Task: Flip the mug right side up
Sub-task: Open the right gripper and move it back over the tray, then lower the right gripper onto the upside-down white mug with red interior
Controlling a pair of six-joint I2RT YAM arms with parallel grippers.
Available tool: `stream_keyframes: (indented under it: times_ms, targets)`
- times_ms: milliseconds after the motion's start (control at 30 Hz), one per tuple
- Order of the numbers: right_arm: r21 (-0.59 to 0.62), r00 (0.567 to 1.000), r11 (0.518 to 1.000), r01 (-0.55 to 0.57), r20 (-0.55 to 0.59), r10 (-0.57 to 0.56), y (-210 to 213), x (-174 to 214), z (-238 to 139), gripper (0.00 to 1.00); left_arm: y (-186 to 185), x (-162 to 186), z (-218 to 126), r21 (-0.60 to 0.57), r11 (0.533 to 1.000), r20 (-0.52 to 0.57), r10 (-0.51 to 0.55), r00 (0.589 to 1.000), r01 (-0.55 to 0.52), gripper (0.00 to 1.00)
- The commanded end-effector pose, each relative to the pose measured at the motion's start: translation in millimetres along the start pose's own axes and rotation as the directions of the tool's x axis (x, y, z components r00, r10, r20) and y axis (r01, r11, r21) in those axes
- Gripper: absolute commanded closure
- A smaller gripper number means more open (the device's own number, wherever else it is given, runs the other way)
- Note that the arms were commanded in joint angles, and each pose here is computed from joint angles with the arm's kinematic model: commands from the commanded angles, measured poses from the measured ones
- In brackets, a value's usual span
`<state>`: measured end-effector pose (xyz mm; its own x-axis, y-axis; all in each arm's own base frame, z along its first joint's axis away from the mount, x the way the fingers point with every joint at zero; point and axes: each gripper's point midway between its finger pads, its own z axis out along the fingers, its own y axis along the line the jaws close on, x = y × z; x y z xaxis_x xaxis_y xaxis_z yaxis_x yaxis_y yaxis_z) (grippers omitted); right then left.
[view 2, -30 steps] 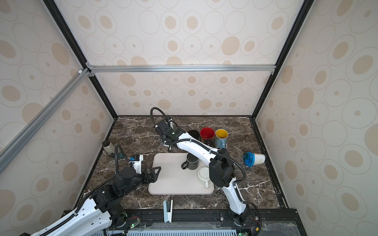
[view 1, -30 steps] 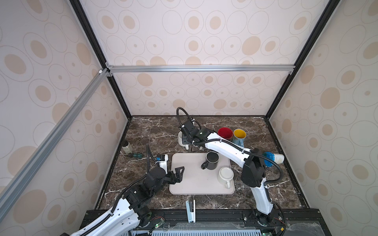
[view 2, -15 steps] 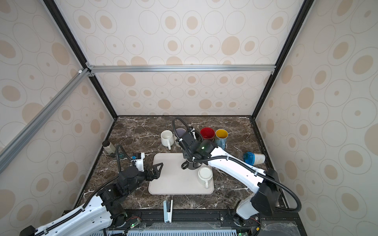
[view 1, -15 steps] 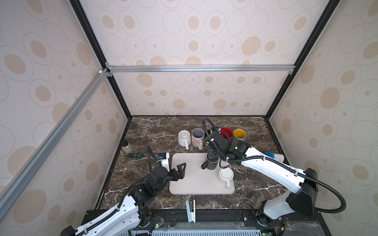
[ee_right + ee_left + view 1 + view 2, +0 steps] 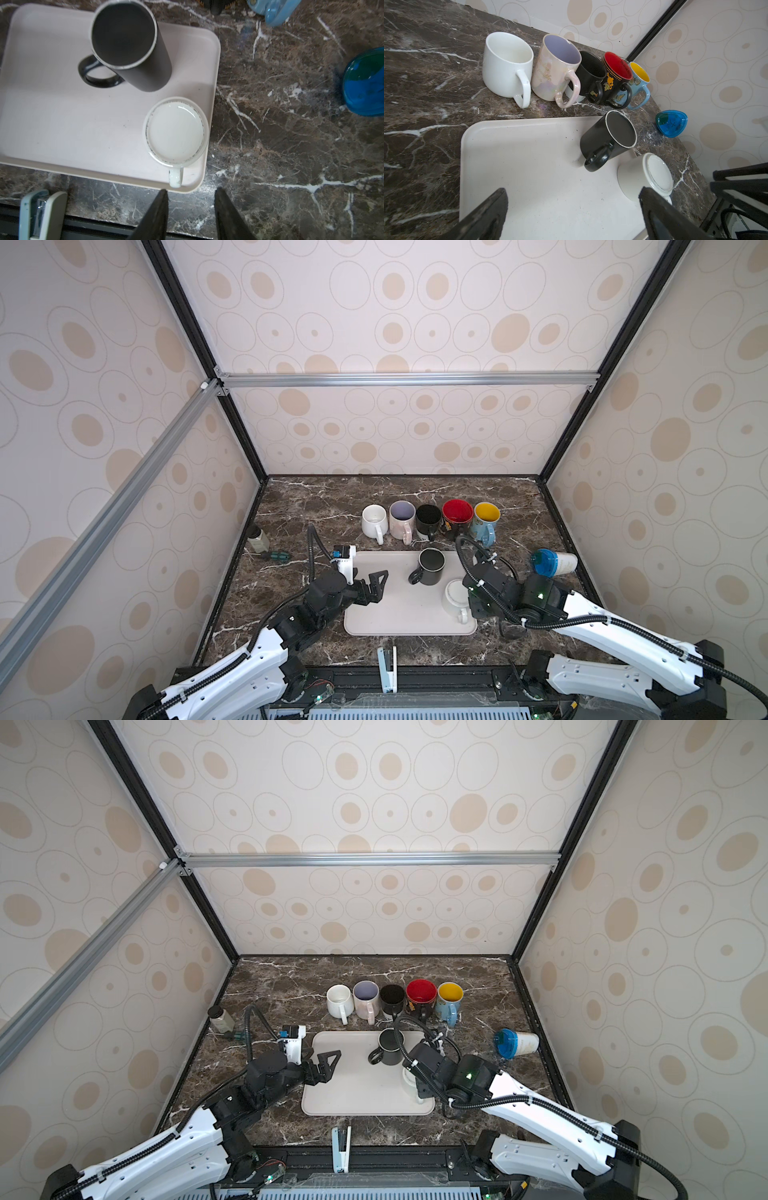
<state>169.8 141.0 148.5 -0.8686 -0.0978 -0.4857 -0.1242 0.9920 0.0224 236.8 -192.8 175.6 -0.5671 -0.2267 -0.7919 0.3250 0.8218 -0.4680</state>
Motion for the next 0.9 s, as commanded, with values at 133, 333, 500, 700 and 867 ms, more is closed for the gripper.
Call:
stream_keyframes:
  times_ms: [133,333,500,700,867]
  targets:
    - [0.016,0.997,1.000,-0.007,-0.080,0.008,4.7,21.4,23.3,0.63,-12.6,-15.9,-3.4,0.028,0.999,0.013,0.019,1.000,-0.020,0.01]
    - [0.017,0.994,1.000,0.021,-0.104,-0.019,11.2,24.7,34.6,0.65,-14.8,-12.1,0.7,0.044,0.999,0.001,0.015,1.000,-0.015,0.01]
    - [0.021,0.990,1.000,0.018,-0.143,-0.015,16.4,31.2,44.1,0.66,-16.6,-10.5,4.2,0.051,0.998,-0.008,0.022,1.000,-0.022,0.01]
    - [0.038,0.984,0.999,0.014,-0.180,-0.007,19.5,40.2,59.7,0.67,-19.6,-7.4,9.4,0.061,0.997,-0.028,0.041,0.999,-0.039,0.01]
    - [0.068,0.983,0.998,0.009,-0.182,0.003,17.2,42.9,68.1,0.68,-20.6,-4.2,11.7,0.070,0.997,-0.040,0.046,0.998,-0.043,0.01]
